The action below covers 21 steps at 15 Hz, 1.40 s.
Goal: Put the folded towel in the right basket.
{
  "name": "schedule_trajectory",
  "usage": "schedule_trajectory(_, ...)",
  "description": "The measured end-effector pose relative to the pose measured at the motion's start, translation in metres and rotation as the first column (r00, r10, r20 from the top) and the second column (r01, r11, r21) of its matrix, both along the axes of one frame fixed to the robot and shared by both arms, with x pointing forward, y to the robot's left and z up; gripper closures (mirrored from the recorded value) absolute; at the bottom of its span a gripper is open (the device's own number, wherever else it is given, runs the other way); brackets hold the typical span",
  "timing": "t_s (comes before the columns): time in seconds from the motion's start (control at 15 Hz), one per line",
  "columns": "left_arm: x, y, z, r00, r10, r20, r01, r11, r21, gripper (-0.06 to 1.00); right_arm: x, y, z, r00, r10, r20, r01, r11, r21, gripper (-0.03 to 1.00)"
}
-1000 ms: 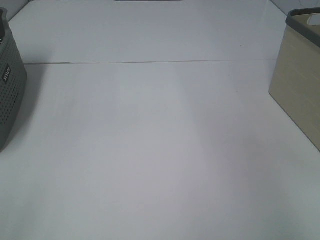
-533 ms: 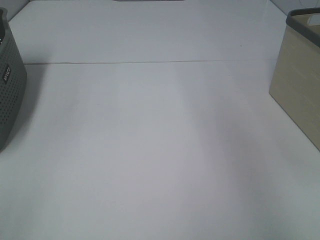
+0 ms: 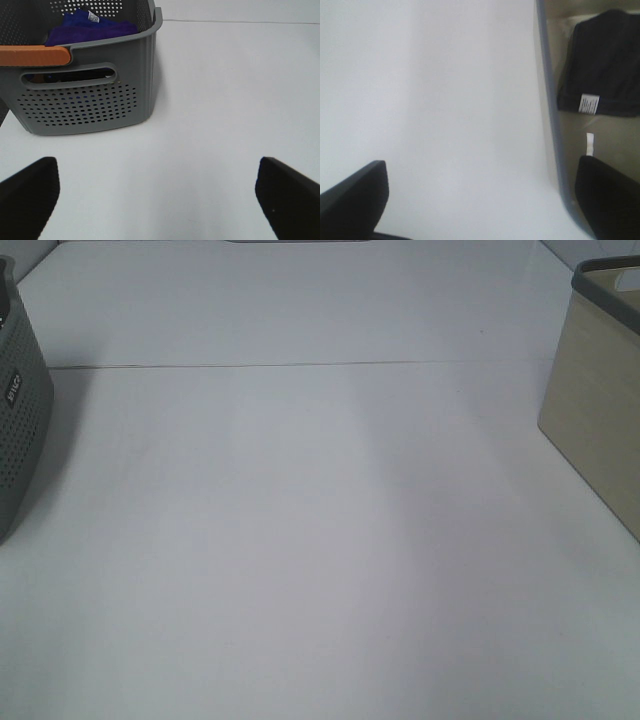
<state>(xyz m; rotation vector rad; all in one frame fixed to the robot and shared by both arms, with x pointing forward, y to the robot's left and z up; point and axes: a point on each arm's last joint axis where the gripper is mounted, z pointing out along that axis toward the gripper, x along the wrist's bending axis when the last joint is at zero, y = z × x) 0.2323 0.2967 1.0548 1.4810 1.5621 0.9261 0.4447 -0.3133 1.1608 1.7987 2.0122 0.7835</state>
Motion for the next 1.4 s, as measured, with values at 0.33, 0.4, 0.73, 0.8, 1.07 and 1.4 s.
schedule_trajectory(0.33, 0.0, 0.0, 0.0, 1.0, 0.0, 0.0, 0.0, 1.0, 0.0, -0.05, -0.102, 0.014, -0.059, 0.995, -0.038, 0.094, 0.046, 0.996, -0.08, -0.01)
schedule_trajectory(0.4, 0.0, 0.0, 0.0, 1.0, 0.0, 0.0, 0.0, 1.0, 0.0, -0.05, -0.116, 0.014, -0.071, 0.994, -0.05, 0.096, 0.06, 0.993, -0.106, -0.01)
schedule_trajectory(0.73, 0.0, 0.0, 0.0, 1.0, 0.0, 0.0, 0.0, 1.0, 0.0, -0.05, -0.16, 0.013, -0.112, 0.977, -0.153, 0.147, 0.176, 0.972, -0.158, -0.01)
schedule_trajectory(0.8, 0.0, 0.0, 0.0, 1.0, 0.0, 0.0, 0.0, 1.0, 0.0, -0.05, -0.165, 0.014, -0.117, 0.973, -0.158, 0.166, 0.183, 0.971, -0.151, -0.01)
schedule_trajectory(1.07, 0.0, 0.0, 0.0, 1.0, 0.0, 0.0, 0.0, 1.0, 0.0, -0.05, -0.178, 0.019, -0.119, 0.971, -0.093, 0.219, 0.127, 0.982, -0.144, -0.01)
schedule_trajectory(1.4, 0.0, 0.0, 0.0, 1.0, 0.0, 0.0, 0.0, 1.0, 0.0, -0.05, -0.206, 0.022, -0.122, 0.922, -0.095, 0.375, 0.145, 0.984, -0.108, 0.0)
